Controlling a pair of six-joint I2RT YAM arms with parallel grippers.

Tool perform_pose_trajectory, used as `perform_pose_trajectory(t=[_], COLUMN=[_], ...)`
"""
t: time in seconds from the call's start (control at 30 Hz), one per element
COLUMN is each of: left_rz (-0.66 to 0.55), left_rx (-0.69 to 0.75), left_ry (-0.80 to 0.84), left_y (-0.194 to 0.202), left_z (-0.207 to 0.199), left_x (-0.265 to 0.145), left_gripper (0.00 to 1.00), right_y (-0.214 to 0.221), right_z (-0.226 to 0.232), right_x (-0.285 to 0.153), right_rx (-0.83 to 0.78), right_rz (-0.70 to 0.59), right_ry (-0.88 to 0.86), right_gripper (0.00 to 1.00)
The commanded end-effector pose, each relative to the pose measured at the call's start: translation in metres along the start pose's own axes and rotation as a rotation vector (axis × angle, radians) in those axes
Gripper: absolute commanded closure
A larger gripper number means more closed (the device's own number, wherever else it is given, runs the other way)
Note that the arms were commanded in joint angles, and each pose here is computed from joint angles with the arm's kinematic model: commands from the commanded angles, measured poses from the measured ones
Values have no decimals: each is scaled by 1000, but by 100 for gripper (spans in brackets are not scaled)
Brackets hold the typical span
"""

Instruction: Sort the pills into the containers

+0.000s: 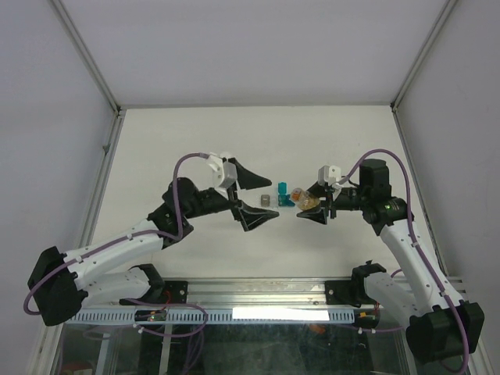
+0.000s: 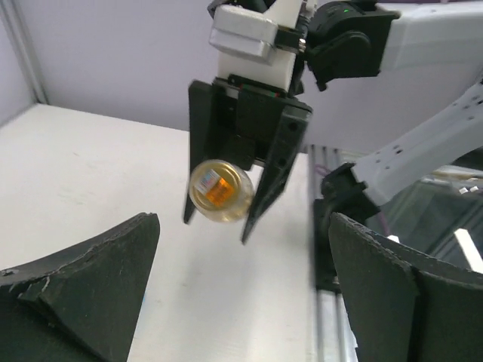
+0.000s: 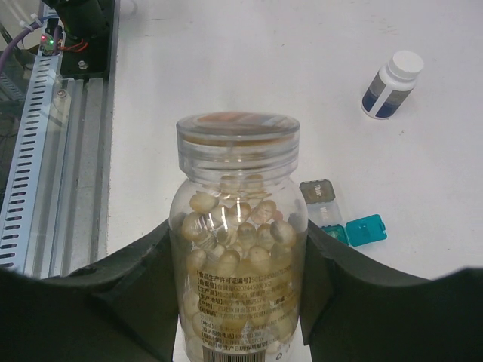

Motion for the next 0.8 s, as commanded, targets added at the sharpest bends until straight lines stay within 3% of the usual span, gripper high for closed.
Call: perform_pose_trajectory(t=[0.0,0.13,0.27,0.57,0.77], left_rz=[-217,-214,-57,-10,52], left_rx=[-351,-542,-473,-437,-434], left_ry=[-57,-245,-470,-498,-489], left_y=[-3,8,6,-8,-9], left_z=[-21,-27,-38,-34,-35], left_x=[-21,-22,0,39,56], left_gripper=[8,21,21,22,31], right_y=[-20,-19,-19,-17,-16], right_z=[-4,-4,-5,-8,-10], right_x=[-3,-3,-3,-3,-2], right_rx=[-108,-111,-115,-109,-104], right_rz=[-46,-41,-33,-10,2], right_ry=[0,3,12,36,47], right_gripper=[100,100,100,100,100])
Point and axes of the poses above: each gripper's point midway between its finger pads, its own x axis out along the fingers, its own z axis along the line the jaws close on, y = z × x, the point moved 9 cm from there along -x, back along the fingers, and after that the axes turned 3 degrees about x, right-handed, at the moved point
